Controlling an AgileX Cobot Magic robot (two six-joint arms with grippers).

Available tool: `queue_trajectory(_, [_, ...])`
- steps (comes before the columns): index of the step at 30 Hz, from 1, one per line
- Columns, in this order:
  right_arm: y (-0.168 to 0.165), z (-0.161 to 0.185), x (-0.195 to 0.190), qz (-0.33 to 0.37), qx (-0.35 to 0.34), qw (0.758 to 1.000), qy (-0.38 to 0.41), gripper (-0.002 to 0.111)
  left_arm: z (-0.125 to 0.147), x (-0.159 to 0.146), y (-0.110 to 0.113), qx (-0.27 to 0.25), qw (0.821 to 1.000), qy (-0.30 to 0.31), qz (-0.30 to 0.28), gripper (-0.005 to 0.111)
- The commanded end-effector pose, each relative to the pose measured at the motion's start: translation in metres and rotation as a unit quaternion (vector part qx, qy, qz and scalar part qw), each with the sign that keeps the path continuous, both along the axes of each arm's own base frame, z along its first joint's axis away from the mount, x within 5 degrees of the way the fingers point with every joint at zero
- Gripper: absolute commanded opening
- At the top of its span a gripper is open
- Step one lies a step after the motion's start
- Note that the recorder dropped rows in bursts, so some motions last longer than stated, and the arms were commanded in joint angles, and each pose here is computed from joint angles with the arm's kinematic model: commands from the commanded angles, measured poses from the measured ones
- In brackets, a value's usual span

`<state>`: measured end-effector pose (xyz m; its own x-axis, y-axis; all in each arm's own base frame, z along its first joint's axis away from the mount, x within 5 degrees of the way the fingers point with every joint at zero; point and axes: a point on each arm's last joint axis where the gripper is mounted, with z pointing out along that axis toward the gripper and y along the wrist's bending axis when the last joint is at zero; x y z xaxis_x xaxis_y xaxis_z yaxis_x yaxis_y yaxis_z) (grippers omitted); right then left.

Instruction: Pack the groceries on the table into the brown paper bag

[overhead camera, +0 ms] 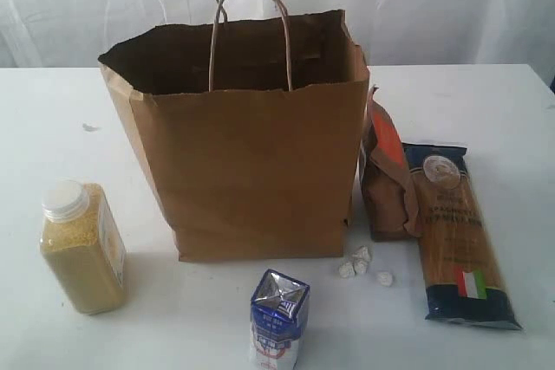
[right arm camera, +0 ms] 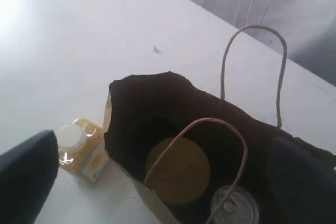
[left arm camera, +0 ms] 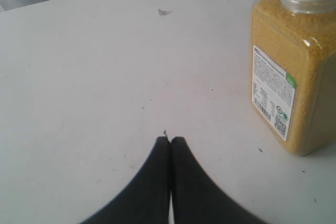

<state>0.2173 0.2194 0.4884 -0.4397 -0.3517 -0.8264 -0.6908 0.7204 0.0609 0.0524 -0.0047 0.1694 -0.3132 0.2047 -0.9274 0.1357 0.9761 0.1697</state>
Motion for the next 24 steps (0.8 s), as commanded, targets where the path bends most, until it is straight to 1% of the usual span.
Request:
queue_trajectory(1, [-0.004,0.016,-0.021,0.018,0.016,0.999,-0.027,0.100,-0.001,0.000,0.000,-0.005,1.000,0.000,0.002,0.000])
queue_trajectory(5, [-0.003,0.023,-0.038,0.041,0.026,0.998,-0.034,0.088,-0.001,0.000,0.000,-0.005,1.000,0.000,0.002,0.000])
queue_trajectory(10, [0.006,0.028,-0.062,0.087,0.033,0.995,-0.039,0.067,-0.001,0.000,0.000,-0.005,1.000,0.000,0.002,0.000])
queue_trajectory(14, [0.017,0.029,-0.081,0.127,0.039,0.990,-0.037,0.054,-0.001,0.000,0.000,-0.005,1.000,0.000,0.002,0.000])
queue_trajectory(19, [0.032,0.029,-0.109,0.184,0.039,0.982,-0.033,0.043,-0.001,0.000,0.000,-0.005,1.000,0.000,0.002,0.000])
queue_trajectory(21, [0.039,0.025,-0.117,0.203,0.033,0.978,-0.028,0.040,-0.001,0.000,0.000,-0.005,1.000,0.000,0.002,0.000])
queue_trajectory(24, [0.047,0.020,-0.125,0.218,0.021,0.975,-0.019,0.040,-0.001,0.000,0.000,-0.005,1.000,0.000,0.002,0.000])
